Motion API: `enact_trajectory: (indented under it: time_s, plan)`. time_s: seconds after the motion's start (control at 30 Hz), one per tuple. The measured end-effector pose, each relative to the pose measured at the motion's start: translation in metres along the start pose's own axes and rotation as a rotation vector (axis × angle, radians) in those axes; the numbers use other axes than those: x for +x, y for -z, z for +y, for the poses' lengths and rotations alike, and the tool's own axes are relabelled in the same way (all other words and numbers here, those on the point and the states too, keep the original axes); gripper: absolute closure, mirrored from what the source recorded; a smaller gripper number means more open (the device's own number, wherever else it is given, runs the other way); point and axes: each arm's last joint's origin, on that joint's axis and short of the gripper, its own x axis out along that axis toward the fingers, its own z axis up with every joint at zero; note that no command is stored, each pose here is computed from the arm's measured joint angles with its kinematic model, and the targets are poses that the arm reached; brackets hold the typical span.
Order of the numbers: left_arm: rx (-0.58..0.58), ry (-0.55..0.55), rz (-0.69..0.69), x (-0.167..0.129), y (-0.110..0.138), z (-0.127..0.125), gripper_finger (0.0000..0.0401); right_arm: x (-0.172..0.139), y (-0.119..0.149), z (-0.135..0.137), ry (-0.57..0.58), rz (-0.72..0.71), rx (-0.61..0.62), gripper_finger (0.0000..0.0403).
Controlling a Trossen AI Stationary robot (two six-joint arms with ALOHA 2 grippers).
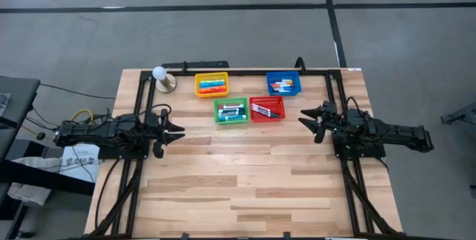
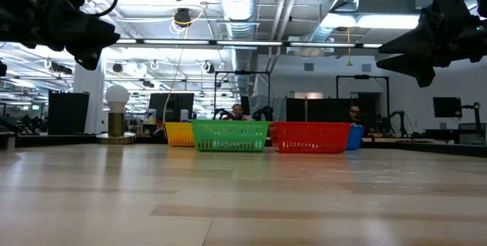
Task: Pick & Place Markers
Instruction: Return to Home Position
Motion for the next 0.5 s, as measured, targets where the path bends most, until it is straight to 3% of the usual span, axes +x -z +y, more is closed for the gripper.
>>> enact_trajectory:
  time_s: [0.5]
  plan:
    - [0.000, 0.001, -0.004, 0.0000, -0.0004, -0.0001, 0.0299, 0.0000, 0.0001, 0.0000, 0.000, 0.001, 0.000, 0.0206]
